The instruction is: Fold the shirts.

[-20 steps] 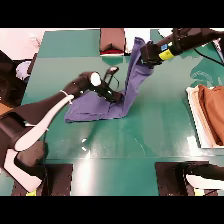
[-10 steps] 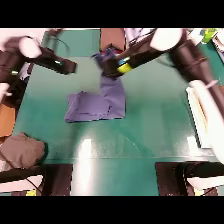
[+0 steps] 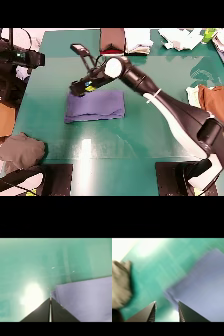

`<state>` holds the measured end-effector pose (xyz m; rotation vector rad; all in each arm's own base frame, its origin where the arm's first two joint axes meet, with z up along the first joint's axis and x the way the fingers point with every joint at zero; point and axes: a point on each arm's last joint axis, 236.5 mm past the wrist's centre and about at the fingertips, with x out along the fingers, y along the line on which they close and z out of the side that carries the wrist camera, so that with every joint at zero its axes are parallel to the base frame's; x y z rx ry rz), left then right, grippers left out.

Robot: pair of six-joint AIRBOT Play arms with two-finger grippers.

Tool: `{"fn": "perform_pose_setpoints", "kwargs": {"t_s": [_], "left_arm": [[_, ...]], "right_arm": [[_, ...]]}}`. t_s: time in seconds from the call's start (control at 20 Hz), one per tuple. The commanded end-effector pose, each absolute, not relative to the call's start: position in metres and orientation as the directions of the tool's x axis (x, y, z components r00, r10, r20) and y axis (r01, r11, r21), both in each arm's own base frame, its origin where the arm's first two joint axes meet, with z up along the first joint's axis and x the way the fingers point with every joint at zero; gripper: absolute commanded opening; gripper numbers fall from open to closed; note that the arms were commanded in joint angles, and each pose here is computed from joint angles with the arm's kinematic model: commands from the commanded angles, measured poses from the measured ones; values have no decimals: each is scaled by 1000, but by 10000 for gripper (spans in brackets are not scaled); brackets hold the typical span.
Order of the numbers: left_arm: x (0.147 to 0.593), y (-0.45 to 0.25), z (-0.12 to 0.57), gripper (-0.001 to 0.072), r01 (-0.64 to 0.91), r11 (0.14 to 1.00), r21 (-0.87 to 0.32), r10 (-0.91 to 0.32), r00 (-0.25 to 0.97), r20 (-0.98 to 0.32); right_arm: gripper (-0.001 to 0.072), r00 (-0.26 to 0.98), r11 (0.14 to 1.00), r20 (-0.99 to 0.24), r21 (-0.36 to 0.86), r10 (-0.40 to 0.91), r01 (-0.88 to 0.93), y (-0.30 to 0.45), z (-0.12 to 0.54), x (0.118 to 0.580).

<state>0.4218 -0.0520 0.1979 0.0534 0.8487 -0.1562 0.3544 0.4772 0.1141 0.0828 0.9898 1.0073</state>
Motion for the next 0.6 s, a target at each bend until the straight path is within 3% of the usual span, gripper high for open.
{"fn": "perform_pose_setpoints", "kwargs": {"t_s": [0.0, 0.15, 0.25, 0.3, 0.4, 0.55], "left_arm": [[417, -51, 198, 32, 158, 987, -22, -119, 639, -760], [415, -61, 198, 32, 174, 983, -65, -162, 633, -757], [416, -67, 198, 32, 185, 980, -80, -181, 634, -751], [417, -71, 197, 32, 192, 978, -82, -188, 635, -749], [416, -86, 192, 32, 225, 971, -85, -210, 623, -753], [414, -109, 183, 32, 293, 954, -70, -243, 611, -754]], "right_arm": [[338, 210, 716, -803, 336, 557, -612, 392, 94, 374], [338, 231, 881, -902, 253, 364, -400, 293, 65, 385], [341, 232, 941, -926, 242, 297, -238, 247, 45, 390], [404, 217, 950, -935, 240, 281, -199, 233, 34, 391], [640, 163, 951, -942, 272, 294, -143, 225, 11, 385], [651, 69, 942, -940, 331, 334, -48, 235, -17, 377]]}}
